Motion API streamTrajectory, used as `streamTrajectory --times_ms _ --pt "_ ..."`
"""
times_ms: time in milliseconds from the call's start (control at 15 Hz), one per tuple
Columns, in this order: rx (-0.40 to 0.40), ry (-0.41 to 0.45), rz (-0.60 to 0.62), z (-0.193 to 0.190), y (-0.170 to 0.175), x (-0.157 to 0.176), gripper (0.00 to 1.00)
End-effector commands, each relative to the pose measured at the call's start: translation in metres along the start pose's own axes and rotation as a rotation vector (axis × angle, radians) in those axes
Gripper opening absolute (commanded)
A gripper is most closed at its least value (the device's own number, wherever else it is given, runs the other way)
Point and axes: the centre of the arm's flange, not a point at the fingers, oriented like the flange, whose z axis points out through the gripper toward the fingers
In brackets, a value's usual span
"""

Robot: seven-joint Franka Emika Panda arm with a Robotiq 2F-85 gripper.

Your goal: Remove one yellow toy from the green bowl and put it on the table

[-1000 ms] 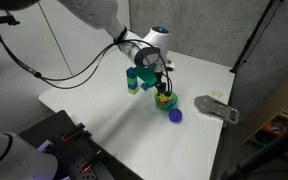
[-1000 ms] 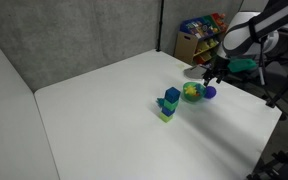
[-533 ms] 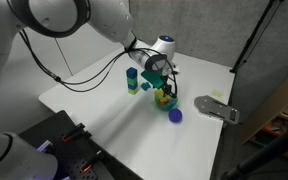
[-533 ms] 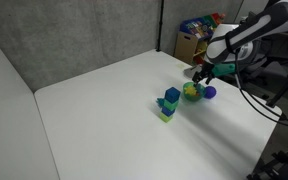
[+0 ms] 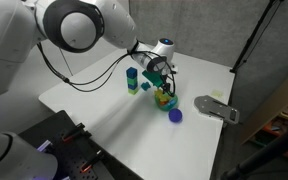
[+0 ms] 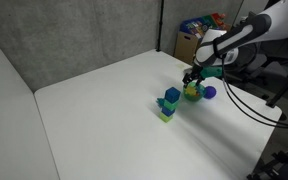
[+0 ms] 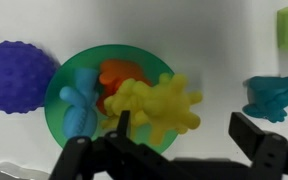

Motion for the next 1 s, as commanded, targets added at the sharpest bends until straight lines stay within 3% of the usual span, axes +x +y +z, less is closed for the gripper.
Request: streamTrajectory --times_ms 0,67,467,933 --pt "0.005 0.009 0.024 0.01 -0.003 0.012 0.9" --pt "-0.003 0.009 0.028 0.012 -0.003 0.011 0.74" --pt "0.001 0.02 0.049 -0.013 0.0 0.009 0.26" --pt "0.071 0.036 0.034 -0.091 -0.016 -0.008 0.12"
